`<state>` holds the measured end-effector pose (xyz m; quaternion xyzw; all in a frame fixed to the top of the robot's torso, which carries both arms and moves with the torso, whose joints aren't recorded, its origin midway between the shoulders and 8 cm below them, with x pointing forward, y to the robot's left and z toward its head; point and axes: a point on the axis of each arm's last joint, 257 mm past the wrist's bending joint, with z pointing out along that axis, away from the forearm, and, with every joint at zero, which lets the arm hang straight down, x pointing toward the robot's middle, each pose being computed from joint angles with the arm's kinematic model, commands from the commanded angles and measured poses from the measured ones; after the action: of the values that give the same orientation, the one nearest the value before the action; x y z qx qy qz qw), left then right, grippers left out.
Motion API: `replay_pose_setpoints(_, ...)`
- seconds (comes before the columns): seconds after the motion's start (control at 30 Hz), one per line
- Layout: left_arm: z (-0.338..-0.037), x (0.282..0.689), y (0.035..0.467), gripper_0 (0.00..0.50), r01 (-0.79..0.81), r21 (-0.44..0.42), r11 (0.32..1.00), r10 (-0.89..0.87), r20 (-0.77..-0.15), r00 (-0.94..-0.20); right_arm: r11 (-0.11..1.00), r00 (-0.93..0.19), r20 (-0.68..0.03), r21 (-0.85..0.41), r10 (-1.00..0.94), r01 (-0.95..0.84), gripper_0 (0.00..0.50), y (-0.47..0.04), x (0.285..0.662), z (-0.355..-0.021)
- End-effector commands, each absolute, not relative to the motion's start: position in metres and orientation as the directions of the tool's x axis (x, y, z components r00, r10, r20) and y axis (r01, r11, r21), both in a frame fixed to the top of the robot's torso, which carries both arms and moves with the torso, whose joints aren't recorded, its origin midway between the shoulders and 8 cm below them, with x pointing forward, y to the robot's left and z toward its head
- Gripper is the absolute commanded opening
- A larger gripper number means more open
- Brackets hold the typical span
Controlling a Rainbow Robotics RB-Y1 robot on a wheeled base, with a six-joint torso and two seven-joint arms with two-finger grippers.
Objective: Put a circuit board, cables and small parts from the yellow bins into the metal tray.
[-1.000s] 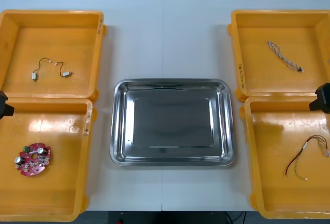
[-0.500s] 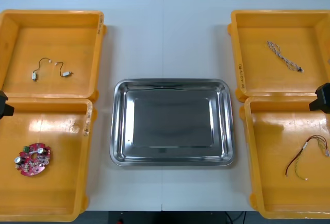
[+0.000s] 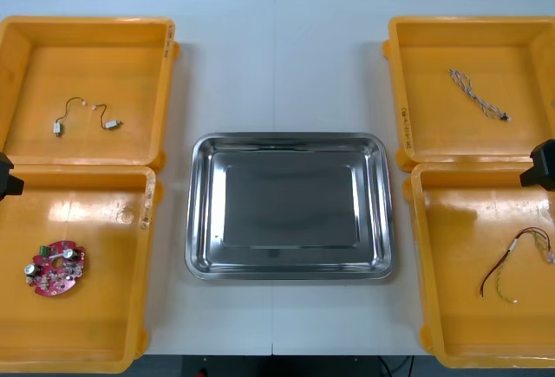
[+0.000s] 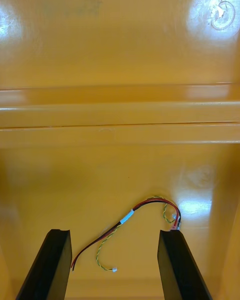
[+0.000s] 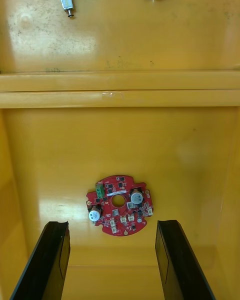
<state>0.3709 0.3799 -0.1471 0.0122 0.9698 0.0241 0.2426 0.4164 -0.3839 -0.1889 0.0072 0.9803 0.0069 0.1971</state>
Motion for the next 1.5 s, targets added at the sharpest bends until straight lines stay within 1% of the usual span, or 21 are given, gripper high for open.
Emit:
replay_pose_setpoints(0.03,-0.142,0.370,0.376,0.500,0.073,0.081,0.994,0.103,-0.487,-0.868,1.000,-0.910,-0.415,0.010,-0.012,-0.018,0.500,-0.383,0.418,-0.178)
replay_pose_setpoints(1.23,-0.142,0.370,0.376,0.500,0.073,0.081,0.994,0.103,-0.487,-0.868,1.000,-0.910,-0.415,0.010,-0.012,-0.018,0.500,-0.383,0.418,-0.178)
replay_pose_setpoints(1.27,-0.167,0.359,0.371,0.500,0.074,0.051,0.996,0.088,-0.431,-0.898,1.000,-0.905,-0.426,0.014,-0.009,-0.016,0.500,-0.383,0.421,-0.173)
replay_pose_setpoints(1.33,-0.169,0.358,0.370,0.500,0.072,0.047,0.996,0.085,-0.429,-0.899,1.000,-0.904,-0.427,0.012,-0.013,-0.020,0.500,-0.383,0.422,-0.172)
replay_pose_setpoints(1.37,-0.167,0.359,0.372,0.500,0.072,0.054,0.996,0.089,-0.430,-0.899,1.000,-0.896,-0.444,0.012,-0.015,-0.023,0.500,-0.382,0.427,-0.164)
replay_pose_setpoints(1.5,-0.165,0.360,0.372,0.500,0.073,0.057,0.996,0.091,-0.433,-0.897,1.000,-0.902,-0.431,0.019,-0.007,-0.016,0.500,-0.383,0.423,-0.164)
